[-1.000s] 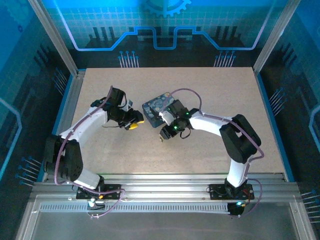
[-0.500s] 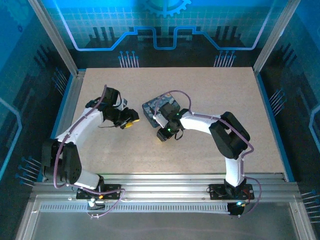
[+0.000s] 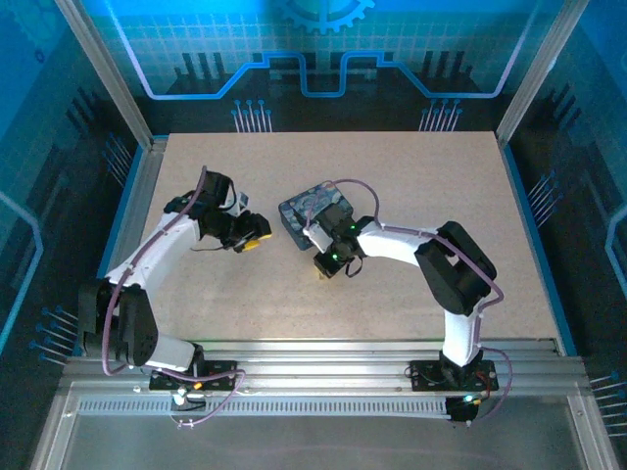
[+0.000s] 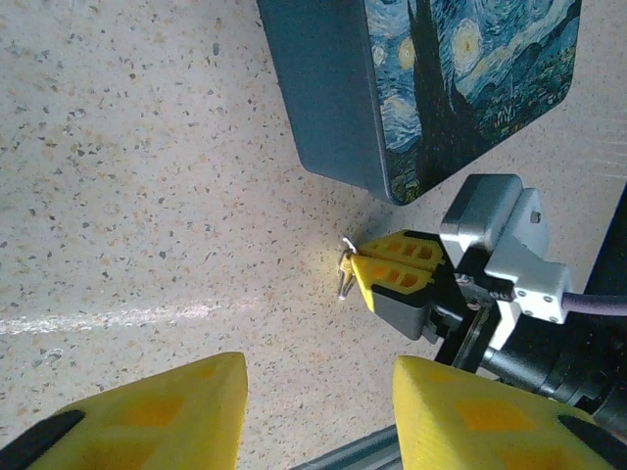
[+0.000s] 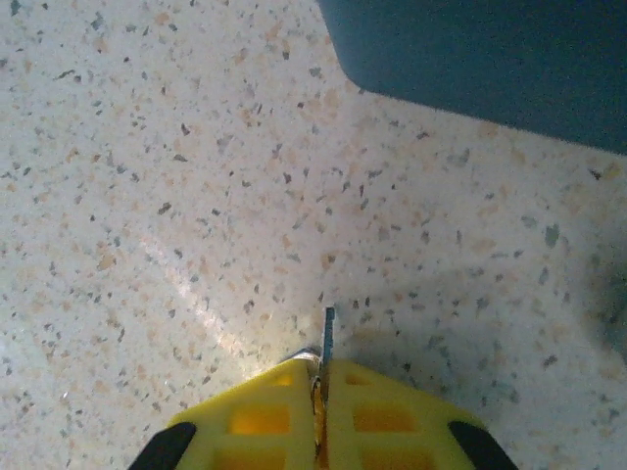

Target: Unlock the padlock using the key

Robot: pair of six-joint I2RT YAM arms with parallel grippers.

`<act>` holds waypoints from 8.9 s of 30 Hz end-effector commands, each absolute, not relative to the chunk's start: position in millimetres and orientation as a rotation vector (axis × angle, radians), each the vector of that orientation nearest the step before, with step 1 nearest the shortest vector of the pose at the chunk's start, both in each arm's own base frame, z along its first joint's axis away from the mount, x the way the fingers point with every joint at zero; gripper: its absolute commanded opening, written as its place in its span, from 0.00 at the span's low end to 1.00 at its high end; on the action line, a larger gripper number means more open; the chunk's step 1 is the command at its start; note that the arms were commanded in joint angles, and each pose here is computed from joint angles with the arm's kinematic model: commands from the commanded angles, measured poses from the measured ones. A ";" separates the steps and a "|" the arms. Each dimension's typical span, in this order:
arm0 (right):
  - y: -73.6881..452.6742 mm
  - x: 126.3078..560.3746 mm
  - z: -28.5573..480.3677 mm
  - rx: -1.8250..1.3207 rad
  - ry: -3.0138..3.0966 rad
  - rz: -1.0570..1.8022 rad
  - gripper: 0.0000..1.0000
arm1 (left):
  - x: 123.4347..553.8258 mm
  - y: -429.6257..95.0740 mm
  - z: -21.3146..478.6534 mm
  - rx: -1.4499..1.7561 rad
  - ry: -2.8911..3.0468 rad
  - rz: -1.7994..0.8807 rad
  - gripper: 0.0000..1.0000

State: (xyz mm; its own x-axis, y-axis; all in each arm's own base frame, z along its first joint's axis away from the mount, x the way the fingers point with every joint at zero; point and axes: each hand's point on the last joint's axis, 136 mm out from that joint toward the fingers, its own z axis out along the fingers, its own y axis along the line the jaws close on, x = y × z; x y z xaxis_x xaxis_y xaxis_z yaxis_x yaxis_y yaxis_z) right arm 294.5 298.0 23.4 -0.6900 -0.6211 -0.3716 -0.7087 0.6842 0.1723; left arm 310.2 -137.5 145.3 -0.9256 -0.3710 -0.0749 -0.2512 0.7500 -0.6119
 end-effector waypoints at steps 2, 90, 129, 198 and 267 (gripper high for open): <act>295.6 290.4 50.8 -1.027 2.566 0.594 0.03 | 303.0 -137.2 156.2 -0.468 2.746 -0.947 0.44; 307.2 264.6 223.1 -1.079 1.905 1.555 0.01 | 248.3 -268.1 225.4 0.449 2.431 -1.661 0.05; 300.4 259.5 207.0 -1.059 1.961 1.599 0.34 | 276.6 -257.3 224.2 0.325 2.413 -1.582 0.00; 145.4 320.5 124.3 -0.309 2.446 0.887 0.00 | 373.7 -300.3 53.0 -0.757 2.532 -0.348 0.63; 253.5 295.2 174.8 -0.624 2.117 1.486 0.00 | 358.5 -290.6 186.5 -0.826 2.852 -1.384 0.00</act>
State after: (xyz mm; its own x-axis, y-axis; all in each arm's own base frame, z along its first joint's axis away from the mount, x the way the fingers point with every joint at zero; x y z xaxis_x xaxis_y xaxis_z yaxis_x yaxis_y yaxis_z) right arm 290.1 251.5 164.8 -0.8078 -0.0826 -0.5837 -0.5721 0.3485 0.7425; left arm 358.8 -286.7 157.8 -0.8378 -0.4202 0.3486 -0.5417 0.5595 -0.6273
